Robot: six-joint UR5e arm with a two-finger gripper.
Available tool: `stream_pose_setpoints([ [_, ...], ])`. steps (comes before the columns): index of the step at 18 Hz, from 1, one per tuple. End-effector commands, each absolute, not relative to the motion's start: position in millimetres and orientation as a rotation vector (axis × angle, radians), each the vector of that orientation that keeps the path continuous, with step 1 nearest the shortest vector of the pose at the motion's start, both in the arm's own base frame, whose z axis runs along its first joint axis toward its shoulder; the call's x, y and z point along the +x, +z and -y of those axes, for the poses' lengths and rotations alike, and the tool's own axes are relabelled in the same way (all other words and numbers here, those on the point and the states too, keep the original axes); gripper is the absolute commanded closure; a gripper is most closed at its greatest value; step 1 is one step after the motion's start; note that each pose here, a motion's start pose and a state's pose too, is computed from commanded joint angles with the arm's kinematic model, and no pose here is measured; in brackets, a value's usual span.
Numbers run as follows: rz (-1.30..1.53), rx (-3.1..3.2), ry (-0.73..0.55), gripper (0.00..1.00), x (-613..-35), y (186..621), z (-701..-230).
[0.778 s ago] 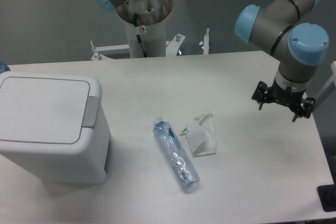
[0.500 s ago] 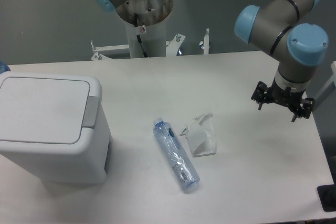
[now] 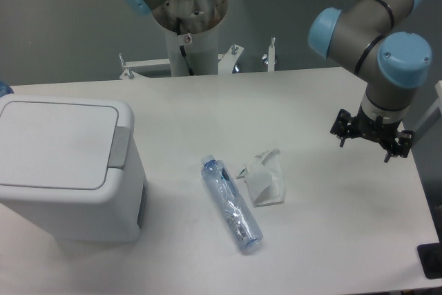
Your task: Open the trash can
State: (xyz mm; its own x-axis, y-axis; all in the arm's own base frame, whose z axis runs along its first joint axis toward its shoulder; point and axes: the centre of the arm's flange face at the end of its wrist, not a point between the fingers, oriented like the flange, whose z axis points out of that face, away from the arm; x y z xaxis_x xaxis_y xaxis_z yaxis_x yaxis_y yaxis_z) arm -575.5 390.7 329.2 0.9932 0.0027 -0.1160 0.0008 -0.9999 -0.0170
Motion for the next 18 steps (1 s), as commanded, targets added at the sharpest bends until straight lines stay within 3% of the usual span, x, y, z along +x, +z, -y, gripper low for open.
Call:
stream_pose_setpoints([
  [6, 0.097, -3.102, 0.179, 0.00, -568, 334, -395],
  [11, 0.232, -3.036, 0.213, 0.00, -546, 365, -415],
  [18, 0.527, -2.801, 0.060, 0.00, -511, 401, -447],
])
